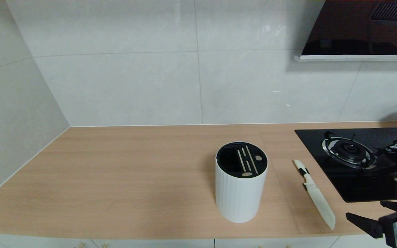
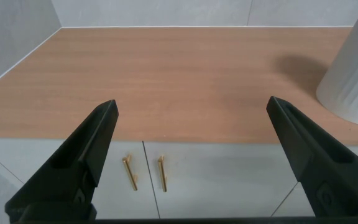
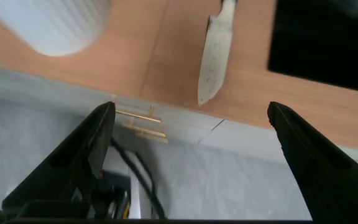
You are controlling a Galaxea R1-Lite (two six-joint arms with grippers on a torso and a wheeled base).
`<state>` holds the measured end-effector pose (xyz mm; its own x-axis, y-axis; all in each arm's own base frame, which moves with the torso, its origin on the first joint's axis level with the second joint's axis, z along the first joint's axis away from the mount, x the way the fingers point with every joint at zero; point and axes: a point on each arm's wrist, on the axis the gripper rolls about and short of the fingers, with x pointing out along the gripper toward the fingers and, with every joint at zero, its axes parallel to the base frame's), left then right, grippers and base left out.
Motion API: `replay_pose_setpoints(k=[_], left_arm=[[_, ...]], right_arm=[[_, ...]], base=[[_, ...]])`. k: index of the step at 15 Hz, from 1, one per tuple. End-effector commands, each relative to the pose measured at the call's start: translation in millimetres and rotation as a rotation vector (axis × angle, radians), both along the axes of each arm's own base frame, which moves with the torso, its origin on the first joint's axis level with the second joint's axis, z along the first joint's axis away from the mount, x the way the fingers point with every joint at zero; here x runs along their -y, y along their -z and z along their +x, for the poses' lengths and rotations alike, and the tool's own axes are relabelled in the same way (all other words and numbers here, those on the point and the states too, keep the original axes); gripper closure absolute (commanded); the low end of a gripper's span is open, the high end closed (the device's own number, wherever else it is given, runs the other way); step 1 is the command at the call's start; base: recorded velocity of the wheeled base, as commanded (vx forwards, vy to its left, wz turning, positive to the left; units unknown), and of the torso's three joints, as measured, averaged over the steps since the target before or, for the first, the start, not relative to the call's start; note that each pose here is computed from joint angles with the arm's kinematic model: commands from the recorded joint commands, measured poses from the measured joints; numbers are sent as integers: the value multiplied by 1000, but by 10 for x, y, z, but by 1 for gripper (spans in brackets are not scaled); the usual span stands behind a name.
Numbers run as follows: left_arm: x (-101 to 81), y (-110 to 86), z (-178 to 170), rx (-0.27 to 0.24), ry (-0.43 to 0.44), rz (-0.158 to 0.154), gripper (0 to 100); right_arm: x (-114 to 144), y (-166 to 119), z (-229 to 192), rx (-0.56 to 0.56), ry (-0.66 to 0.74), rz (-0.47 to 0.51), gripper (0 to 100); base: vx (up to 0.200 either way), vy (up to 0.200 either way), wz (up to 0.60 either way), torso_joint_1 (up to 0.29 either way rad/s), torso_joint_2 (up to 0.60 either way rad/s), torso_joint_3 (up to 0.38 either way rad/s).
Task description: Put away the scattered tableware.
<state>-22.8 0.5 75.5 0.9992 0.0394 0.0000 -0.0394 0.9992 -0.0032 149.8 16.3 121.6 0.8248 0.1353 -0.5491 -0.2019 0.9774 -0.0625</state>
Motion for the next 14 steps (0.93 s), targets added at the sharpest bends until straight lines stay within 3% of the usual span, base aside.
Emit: replay_pose_setpoints(k=[1,4,7,14], left_arm=[[0,0,0,0,-1,0,0],[0,0,0,0,-1,-1,0],[0,0,0,0,-1,-1,0],[0,0,0,0,-1,-1,0]], right_arm=[[-68,570,668,-132,42,-55,0],[-87,903,1103,-94,92,-82,0],[-62,1056,1463,-83,120,-81,0],[-90,1243,1684,-68,132,-57,0]], base=[[0,0,0,0,0,0],[0,0,0,0,0,0],[0,0,0,0,0,0],[0,0,0,0,0,0]])
